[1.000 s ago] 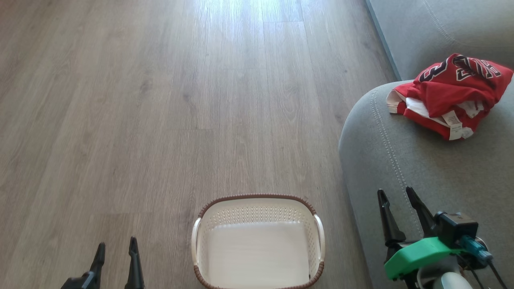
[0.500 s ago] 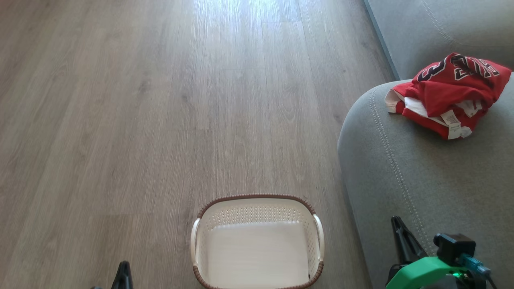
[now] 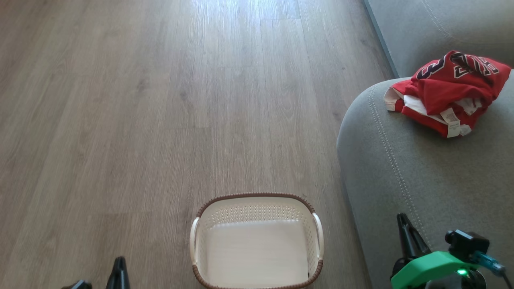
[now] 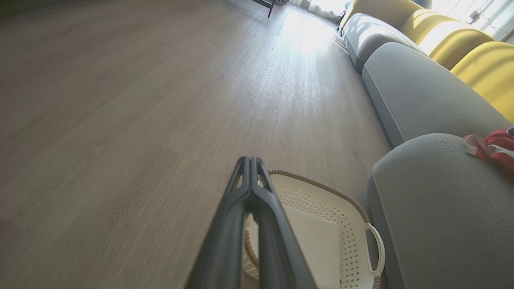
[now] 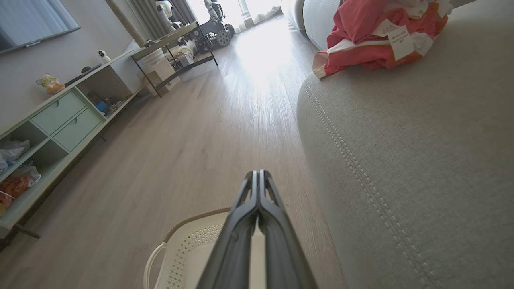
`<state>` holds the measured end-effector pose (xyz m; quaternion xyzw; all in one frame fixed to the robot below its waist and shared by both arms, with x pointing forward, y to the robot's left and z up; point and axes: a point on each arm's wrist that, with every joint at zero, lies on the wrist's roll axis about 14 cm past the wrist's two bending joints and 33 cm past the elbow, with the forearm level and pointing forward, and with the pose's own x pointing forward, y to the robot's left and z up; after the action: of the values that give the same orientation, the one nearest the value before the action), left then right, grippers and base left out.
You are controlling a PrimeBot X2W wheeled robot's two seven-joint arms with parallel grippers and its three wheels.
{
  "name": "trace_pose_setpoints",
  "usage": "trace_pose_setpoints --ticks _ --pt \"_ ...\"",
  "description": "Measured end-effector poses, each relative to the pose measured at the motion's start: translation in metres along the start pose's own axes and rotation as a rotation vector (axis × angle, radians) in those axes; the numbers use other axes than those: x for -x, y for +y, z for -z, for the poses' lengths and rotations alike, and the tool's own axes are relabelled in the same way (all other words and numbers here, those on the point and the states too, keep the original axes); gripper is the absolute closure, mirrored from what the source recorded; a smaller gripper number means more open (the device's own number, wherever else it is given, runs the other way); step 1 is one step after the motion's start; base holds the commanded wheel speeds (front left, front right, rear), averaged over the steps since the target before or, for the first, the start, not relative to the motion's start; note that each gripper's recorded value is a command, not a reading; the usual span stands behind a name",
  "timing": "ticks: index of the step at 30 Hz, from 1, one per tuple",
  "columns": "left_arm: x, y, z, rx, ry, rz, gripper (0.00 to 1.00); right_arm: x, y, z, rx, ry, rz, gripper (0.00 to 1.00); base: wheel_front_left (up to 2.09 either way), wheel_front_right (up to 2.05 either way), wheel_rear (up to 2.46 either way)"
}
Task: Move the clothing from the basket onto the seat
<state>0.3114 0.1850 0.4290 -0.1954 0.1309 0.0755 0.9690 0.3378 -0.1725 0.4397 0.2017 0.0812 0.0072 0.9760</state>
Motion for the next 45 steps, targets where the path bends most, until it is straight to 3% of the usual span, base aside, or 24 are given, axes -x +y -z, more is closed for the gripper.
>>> trace_pose_setpoints --ticks 45 --pt "-0.023 -0.011 -0.017 0.502 0.058 0.036 1.0 -0.012 -0.014 -0.019 -0.5 -0.032 0.066 1.0 0.0 0.0 0.0"
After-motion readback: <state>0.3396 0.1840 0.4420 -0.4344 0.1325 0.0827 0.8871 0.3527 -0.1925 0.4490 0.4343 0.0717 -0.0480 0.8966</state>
